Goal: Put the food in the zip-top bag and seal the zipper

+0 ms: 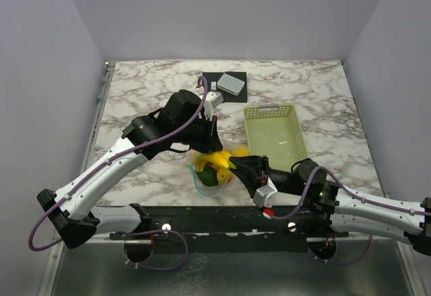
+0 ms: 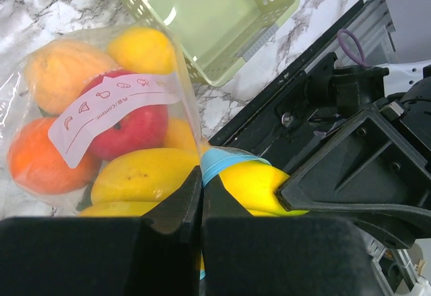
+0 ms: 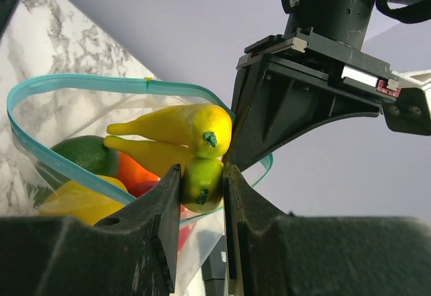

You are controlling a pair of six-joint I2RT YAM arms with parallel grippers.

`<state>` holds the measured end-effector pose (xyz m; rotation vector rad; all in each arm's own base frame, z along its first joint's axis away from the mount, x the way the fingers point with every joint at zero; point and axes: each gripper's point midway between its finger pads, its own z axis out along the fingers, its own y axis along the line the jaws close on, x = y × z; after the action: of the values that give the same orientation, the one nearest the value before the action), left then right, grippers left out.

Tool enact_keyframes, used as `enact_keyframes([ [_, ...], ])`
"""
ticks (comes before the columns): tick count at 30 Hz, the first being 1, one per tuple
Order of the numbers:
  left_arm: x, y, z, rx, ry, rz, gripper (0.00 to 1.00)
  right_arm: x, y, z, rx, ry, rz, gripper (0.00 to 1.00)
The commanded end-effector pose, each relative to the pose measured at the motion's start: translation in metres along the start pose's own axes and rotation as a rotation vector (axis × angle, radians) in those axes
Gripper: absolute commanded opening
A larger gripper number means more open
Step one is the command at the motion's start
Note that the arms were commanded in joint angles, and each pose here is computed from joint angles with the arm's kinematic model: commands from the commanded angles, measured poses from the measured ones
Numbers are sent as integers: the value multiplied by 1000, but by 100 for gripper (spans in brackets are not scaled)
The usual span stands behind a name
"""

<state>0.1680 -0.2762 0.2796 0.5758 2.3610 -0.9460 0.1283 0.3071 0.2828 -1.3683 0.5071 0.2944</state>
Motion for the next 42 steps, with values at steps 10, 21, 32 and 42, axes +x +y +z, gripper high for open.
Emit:
enact_keyframes([
  [10,-1,9,-11,-71,-3,-36,0,1,-26,-1,64,50,-129,1],
  [21,9,13,-33,-114,-49,-185,0,-16,-17,3,4,4,-95,1],
  [32,17,33,-8,-165,-10,-189,0,1,-11,4,69,78,-176,1],
  [42,10,34,-3,-124,-1,-226,0,10,10,7,74,82,-200,1],
])
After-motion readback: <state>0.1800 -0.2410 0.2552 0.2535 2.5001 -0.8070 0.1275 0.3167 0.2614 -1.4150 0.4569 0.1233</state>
